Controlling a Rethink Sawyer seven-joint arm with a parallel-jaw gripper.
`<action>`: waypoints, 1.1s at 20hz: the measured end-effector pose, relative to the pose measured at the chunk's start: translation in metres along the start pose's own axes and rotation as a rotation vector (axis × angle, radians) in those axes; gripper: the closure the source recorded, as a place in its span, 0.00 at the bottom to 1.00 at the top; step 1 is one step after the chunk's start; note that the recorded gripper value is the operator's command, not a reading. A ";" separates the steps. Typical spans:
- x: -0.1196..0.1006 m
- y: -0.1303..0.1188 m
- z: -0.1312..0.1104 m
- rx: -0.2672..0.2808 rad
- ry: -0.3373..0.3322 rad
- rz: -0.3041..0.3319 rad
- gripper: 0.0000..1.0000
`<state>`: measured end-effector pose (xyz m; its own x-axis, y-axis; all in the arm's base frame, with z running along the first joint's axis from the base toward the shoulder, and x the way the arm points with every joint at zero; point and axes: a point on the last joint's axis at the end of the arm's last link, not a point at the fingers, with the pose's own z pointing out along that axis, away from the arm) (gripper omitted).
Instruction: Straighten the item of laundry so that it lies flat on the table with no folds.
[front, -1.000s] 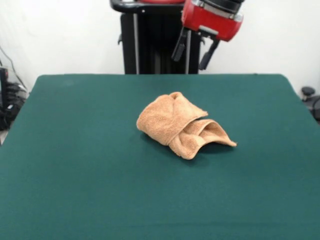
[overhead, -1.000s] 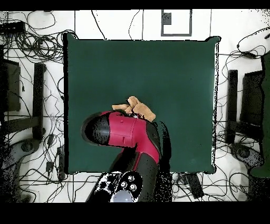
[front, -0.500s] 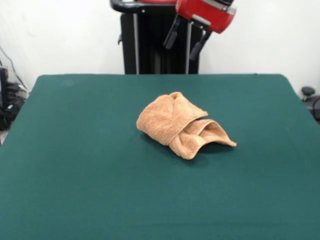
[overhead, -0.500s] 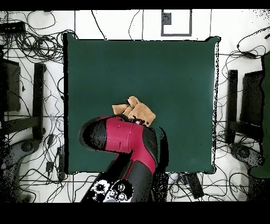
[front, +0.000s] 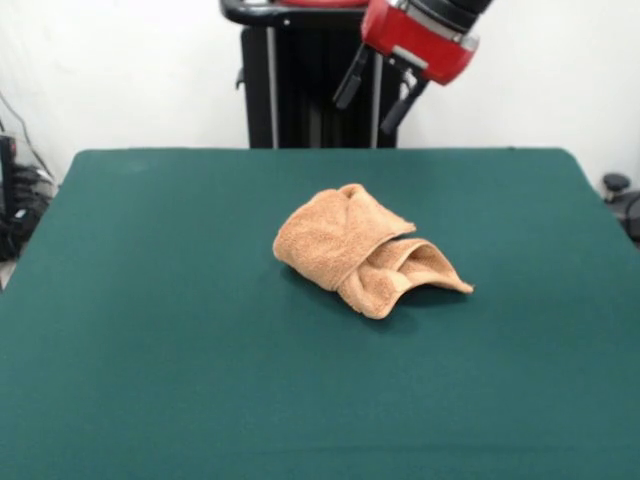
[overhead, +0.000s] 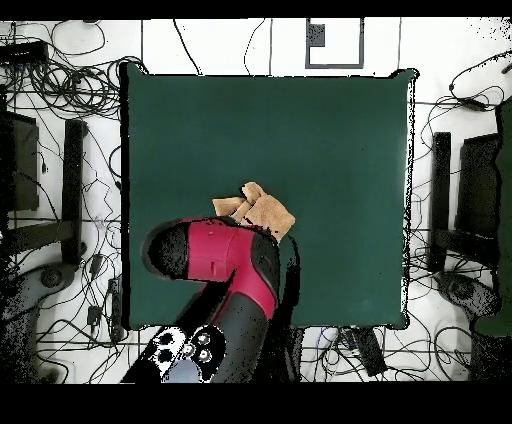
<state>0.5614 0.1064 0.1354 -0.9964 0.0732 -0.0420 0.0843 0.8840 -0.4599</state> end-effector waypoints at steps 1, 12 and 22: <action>-0.001 0.006 0.004 0.004 0.004 0.012 0.00; -0.006 0.019 0.027 0.020 0.026 0.072 0.00; -0.017 0.031 0.036 0.020 0.022 0.073 0.00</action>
<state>0.5806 0.1155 0.0897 -0.9874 0.1477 -0.0566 0.1567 0.8663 -0.4743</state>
